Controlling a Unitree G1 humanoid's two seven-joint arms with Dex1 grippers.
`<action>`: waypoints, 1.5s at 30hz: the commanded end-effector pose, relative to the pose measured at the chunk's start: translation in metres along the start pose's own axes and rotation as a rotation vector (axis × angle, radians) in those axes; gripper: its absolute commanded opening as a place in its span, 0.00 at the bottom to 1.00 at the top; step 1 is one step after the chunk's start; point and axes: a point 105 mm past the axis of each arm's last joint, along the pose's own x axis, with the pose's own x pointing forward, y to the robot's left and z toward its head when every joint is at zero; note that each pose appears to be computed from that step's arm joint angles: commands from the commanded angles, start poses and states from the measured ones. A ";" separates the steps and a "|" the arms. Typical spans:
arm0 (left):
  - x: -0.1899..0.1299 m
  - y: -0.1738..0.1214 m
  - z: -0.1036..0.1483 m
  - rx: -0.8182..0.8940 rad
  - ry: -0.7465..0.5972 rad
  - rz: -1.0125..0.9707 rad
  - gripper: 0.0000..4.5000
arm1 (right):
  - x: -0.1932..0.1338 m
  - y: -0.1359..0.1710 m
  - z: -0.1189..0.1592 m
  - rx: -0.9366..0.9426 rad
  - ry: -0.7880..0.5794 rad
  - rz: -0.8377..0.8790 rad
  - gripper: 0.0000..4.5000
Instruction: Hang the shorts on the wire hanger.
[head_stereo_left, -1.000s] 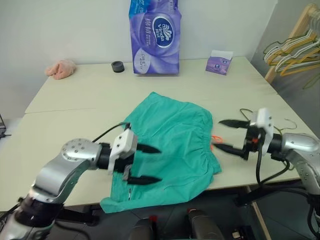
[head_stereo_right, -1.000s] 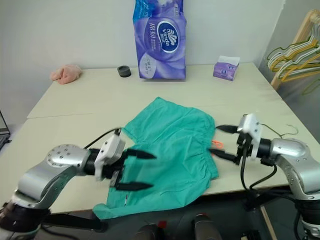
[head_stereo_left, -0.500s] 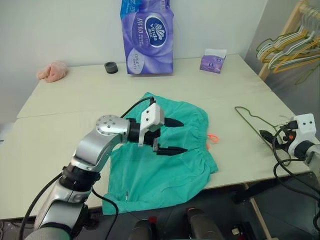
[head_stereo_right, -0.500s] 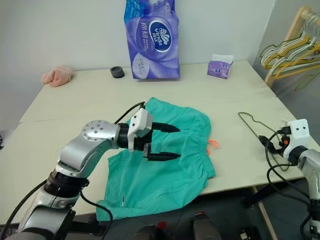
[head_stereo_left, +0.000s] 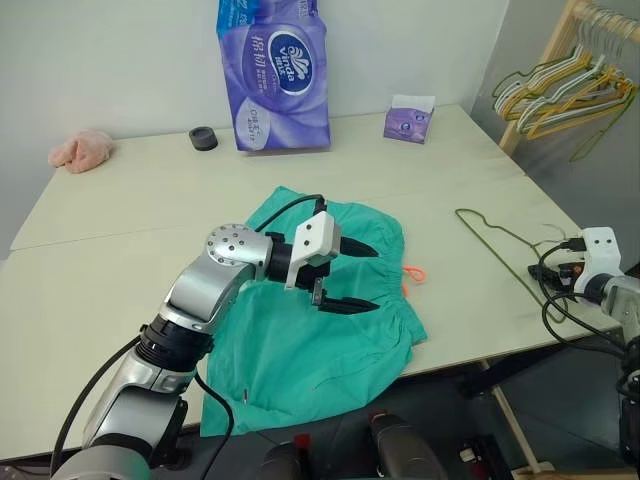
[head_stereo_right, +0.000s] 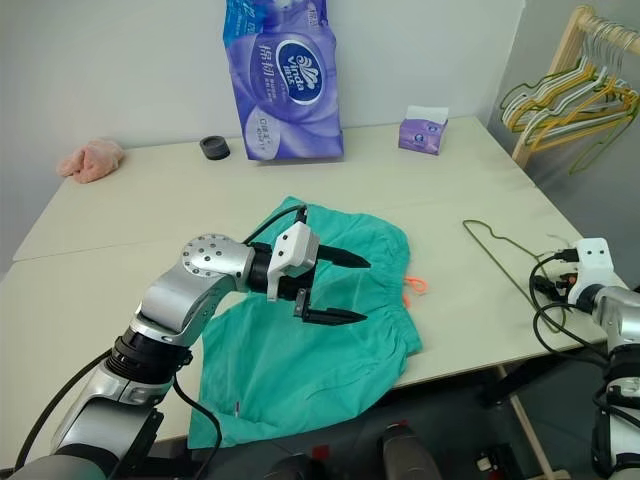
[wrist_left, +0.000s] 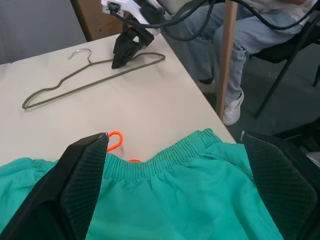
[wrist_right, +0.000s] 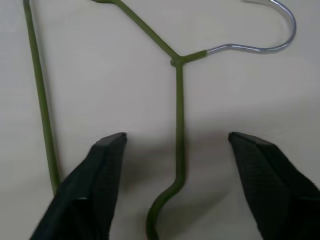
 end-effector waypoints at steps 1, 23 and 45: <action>-0.002 0.004 0.013 0.062 -0.022 0.018 1.00 | 0.005 -0.005 -0.026 0.039 0.125 -0.056 0.48; -0.090 0.094 -0.011 -0.017 0.049 0.553 1.00 | -0.038 0.079 0.113 -0.463 -0.413 0.068 0.01; -0.111 0.048 -0.038 -0.314 0.160 0.246 1.00 | -0.092 0.244 0.142 -1.185 -0.807 0.463 0.01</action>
